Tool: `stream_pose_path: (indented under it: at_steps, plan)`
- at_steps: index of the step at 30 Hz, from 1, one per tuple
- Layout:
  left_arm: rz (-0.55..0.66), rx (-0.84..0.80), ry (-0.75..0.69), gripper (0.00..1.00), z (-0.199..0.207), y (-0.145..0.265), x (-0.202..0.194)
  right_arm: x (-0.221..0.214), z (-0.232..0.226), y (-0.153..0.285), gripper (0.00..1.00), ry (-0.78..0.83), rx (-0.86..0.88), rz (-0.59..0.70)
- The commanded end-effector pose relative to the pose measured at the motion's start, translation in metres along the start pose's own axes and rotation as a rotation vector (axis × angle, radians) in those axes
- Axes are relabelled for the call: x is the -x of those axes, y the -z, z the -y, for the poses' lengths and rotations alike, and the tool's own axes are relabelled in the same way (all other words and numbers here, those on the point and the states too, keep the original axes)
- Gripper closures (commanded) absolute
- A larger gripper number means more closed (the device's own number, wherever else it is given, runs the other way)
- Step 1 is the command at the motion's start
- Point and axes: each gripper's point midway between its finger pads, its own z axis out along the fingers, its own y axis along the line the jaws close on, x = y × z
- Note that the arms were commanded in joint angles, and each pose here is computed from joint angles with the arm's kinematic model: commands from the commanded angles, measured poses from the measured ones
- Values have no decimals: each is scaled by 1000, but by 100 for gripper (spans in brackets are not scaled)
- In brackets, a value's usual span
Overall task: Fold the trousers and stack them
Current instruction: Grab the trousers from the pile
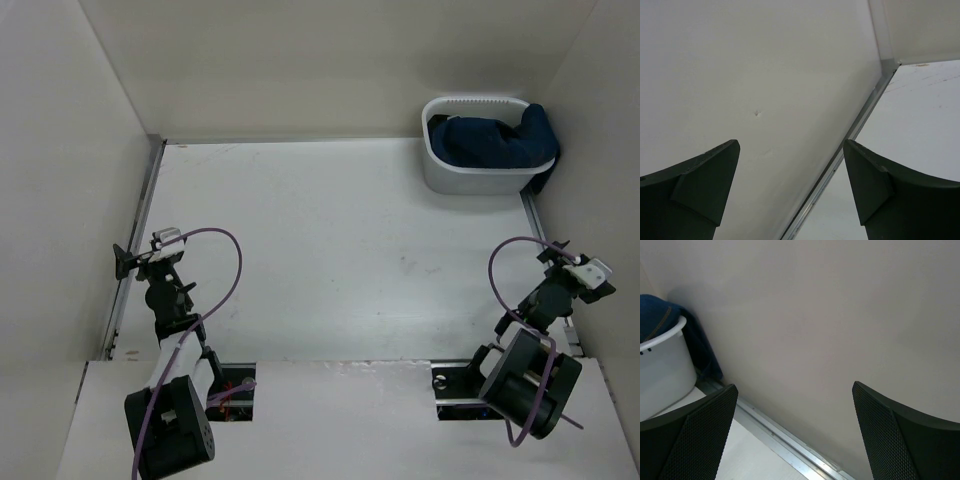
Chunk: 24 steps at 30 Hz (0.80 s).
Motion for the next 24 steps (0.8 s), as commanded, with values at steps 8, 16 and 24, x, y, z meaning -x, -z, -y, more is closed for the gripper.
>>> stream_pose_path:
  at_steps: [8,16,24]
  plan:
    - [72,3,22,15,-1,-2,17,47,7,10,0,-81,7,213]
    - [42,16,22,15,-5,-8,10,102,-94,27,0,143,478,312]
    - [5,25,25,15,-7,-15,3,145,-270,11,0,257,860,69]
